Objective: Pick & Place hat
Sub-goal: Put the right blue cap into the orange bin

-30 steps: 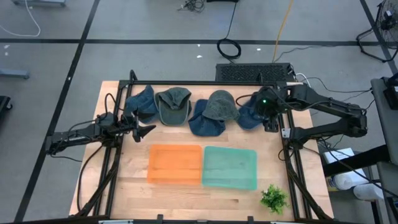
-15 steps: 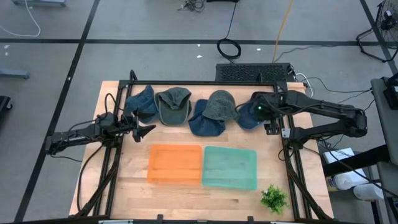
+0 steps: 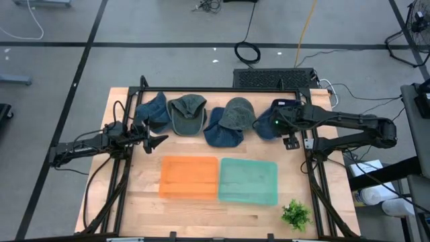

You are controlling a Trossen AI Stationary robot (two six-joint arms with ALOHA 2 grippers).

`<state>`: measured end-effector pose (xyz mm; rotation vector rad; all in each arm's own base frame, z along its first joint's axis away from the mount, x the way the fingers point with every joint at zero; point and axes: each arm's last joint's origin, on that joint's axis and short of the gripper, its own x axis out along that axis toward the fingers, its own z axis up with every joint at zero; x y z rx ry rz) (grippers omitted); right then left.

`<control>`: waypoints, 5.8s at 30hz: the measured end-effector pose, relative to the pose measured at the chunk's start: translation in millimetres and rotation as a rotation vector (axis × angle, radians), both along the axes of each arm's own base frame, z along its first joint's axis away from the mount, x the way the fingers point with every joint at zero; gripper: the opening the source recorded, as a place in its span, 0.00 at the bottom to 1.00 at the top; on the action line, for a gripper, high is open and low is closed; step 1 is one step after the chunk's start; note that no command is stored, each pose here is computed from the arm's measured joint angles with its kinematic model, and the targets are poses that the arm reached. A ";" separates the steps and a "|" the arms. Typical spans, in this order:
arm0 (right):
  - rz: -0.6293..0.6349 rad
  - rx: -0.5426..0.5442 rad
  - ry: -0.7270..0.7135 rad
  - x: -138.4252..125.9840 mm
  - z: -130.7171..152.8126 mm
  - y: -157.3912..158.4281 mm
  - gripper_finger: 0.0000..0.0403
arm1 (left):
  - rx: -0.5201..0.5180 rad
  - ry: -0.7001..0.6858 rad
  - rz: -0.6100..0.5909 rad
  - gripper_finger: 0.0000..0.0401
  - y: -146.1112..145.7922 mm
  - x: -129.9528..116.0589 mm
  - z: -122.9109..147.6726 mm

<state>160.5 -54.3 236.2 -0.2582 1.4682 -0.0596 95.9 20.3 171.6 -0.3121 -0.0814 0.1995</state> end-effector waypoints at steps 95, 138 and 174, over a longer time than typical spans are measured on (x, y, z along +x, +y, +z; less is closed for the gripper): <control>0.070 -0.716 0.170 -11.1 -71.8 5.2 0.00 | 0.000 0.000 0.000 0.95 0.0 0.0 0.0; -0.410 -1.097 -0.537 98.4 195.0 -14.3 0.00 | 0.000 0.000 0.000 0.93 0.0 0.0 0.0; -0.294 -0.690 -1.520 98.2 275.9 92.3 0.00 | 0.000 0.000 0.000 0.93 0.0 0.0 -0.1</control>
